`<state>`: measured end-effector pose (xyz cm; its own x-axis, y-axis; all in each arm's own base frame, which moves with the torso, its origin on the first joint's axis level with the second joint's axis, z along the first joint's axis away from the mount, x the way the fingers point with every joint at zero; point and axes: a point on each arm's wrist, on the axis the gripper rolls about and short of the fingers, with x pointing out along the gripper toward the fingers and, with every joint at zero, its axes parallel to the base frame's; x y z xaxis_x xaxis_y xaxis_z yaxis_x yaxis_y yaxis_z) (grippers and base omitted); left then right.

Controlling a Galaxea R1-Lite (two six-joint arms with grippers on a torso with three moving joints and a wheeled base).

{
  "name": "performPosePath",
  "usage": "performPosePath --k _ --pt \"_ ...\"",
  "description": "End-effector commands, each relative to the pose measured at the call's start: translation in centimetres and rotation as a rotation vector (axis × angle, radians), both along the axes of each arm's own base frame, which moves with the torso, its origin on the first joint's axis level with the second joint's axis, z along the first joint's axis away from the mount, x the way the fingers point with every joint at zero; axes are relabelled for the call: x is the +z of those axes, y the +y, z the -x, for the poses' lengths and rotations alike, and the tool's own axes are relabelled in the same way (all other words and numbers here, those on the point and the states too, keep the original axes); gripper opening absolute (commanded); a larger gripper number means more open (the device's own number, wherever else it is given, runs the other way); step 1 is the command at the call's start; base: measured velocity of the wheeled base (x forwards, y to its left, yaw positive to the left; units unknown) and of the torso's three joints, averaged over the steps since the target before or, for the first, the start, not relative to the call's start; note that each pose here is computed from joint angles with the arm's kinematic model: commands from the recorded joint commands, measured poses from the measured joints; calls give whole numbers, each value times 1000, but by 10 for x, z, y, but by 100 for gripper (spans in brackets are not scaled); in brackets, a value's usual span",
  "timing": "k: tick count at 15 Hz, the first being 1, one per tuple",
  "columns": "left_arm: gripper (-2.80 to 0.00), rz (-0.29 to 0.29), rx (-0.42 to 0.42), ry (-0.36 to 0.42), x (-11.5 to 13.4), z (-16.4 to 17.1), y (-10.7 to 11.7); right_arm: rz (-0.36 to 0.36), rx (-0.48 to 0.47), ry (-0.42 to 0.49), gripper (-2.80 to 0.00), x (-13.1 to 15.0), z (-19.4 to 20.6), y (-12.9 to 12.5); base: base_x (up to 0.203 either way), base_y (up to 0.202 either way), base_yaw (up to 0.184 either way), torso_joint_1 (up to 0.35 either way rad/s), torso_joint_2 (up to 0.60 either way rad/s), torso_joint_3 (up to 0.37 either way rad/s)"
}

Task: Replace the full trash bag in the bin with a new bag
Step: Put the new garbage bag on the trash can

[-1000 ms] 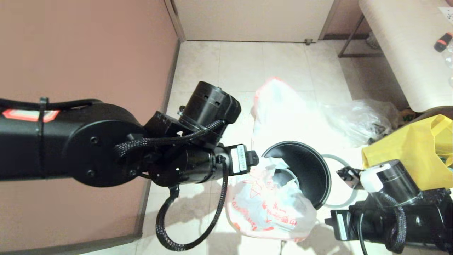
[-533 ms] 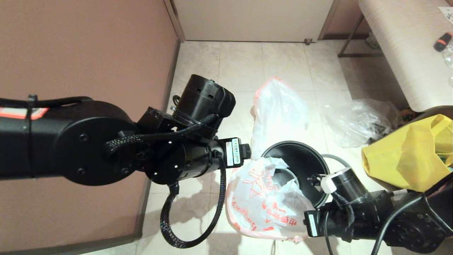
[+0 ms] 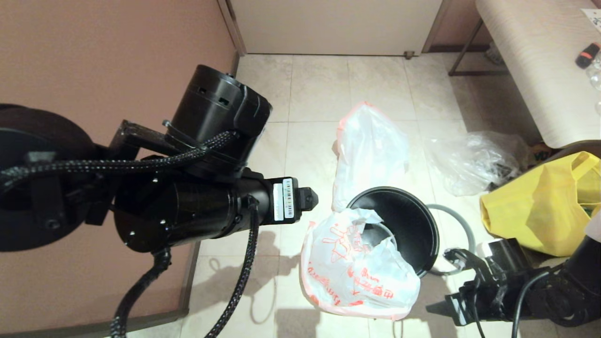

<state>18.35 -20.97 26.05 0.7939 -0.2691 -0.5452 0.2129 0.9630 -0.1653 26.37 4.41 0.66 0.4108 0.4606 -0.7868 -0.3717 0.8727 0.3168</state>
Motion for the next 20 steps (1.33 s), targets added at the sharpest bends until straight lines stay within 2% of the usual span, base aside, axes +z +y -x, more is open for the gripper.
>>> performPosePath --k 1,2,3,7,9,12,14,15,20 --pt "0 11 13 -12 5 2 5 -56 112 -19 0 -8 2 -17 0 0 0 0 0 0" --pt "0 5 15 -9 3 2 5 -82 197 -43 0 -14 2 -23 0 0 0 0 0 0" --pt "0 2 18 -8 3 0 4 -91 240 -61 0 -20 -2 -24 0 0 0 0 0 0" --pt "0 -19 37 5 -4 -7 3 -73 354 -154 0 -32 -34 -13 0 0 0 0 0 0" --pt "0 -38 48 9 -9 -11 0 -90 393 -160 0 -43 -41 -6 0 0 0 0 0 0" --pt "0 -40 52 10 -8 -11 1 -89 432 -223 0 -66 -54 3 0 0 0 0 0 0" --pt "0 -37 67 6 -7 -13 4 -87 480 -229 0 -69 -50 13 0 0 0 0 0 0" --pt "0 -36 67 5 -7 -13 5 -85 493 -224 -280 -70 -46 14 0 0 0 0 0 0" --pt "0 -28 71 -3 -4 -13 7 -82 516 -222 -280 -68 -39 17 0 0 0 0 0 0"
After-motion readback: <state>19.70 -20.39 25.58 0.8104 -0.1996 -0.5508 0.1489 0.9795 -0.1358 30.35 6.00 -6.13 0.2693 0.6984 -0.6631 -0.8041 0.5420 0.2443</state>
